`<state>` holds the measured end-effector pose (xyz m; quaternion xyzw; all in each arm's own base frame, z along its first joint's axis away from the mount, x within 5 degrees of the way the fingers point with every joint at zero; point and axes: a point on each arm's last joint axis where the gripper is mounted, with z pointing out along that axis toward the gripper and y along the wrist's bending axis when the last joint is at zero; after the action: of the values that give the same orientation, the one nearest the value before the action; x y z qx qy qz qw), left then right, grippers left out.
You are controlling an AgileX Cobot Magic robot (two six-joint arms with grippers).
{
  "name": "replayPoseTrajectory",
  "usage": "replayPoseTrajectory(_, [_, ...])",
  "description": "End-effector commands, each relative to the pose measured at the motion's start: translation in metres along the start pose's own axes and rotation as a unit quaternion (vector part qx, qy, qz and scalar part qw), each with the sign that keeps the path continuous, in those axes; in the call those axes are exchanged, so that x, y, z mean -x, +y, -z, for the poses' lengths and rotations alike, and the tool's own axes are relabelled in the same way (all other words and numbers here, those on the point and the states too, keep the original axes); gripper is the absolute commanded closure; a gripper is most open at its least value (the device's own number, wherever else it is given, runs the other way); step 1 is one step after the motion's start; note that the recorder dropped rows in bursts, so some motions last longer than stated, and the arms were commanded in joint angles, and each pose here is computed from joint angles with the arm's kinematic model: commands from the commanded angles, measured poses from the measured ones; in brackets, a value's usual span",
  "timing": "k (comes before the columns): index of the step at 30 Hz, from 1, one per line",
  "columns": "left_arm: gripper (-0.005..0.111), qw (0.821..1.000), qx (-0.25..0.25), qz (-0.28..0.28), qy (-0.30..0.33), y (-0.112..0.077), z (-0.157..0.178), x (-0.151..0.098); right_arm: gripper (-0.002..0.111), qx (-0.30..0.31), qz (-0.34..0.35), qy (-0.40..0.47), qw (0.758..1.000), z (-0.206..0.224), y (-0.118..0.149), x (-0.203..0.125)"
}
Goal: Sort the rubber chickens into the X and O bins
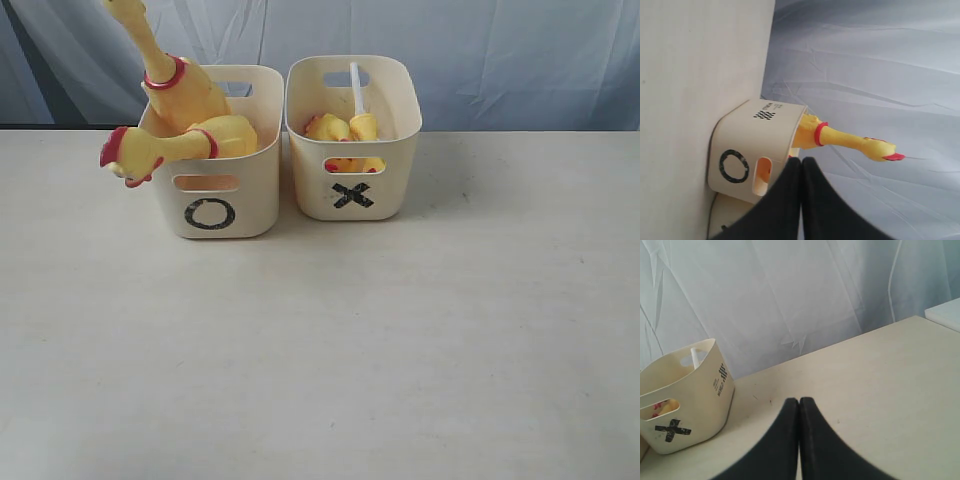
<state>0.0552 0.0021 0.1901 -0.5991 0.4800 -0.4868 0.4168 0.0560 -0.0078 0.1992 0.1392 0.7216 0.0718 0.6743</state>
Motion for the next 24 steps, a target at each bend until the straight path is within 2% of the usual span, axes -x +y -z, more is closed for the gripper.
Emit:
replayPoseTrajectory(1, [0.107, 1.000, -0.018, 0.008, 0.005, -0.002, 0.000, -0.001, 0.109, -0.005, 0.002, 0.002, 1.000, 0.000, -0.001, -0.002])
replayPoseTrajectory(7, [0.107, 1.000, -0.018, 0.006, 0.005, -0.002, 0.000, -0.001, 0.109, -0.048, 0.002, 0.046, 0.998, 0.001, -0.009, -0.009])
replayPoseTrajectory(12, [0.107, 1.000, -0.018, 0.006, 0.005, -0.002, 0.000, -0.001, 0.109, -0.047, -0.002, 0.047, 0.998, 0.001, -0.009, -0.010])
replayPoseTrajectory(14, [0.107, 1.000, -0.018, 0.006, 0.005, -0.002, 0.000, -0.001, 0.109, -0.040, -0.036, 0.052, 0.997, 0.001, -0.007, -0.011])
replayPoseTrajectory(18, [0.107, 1.000, -0.018, 0.006, 0.005, -0.002, 0.000, -0.001, 0.109, -0.012, -0.156, 0.066, 0.985, 0.001, -0.001, -0.013])
replayPoseTrajectory(24, [0.107, 1.000, -0.018, 0.006, 0.005, -0.002, 0.000, -0.001, 0.109, 0.004, -0.239, 0.079, 0.968, 0.001, 0.004, -0.015])
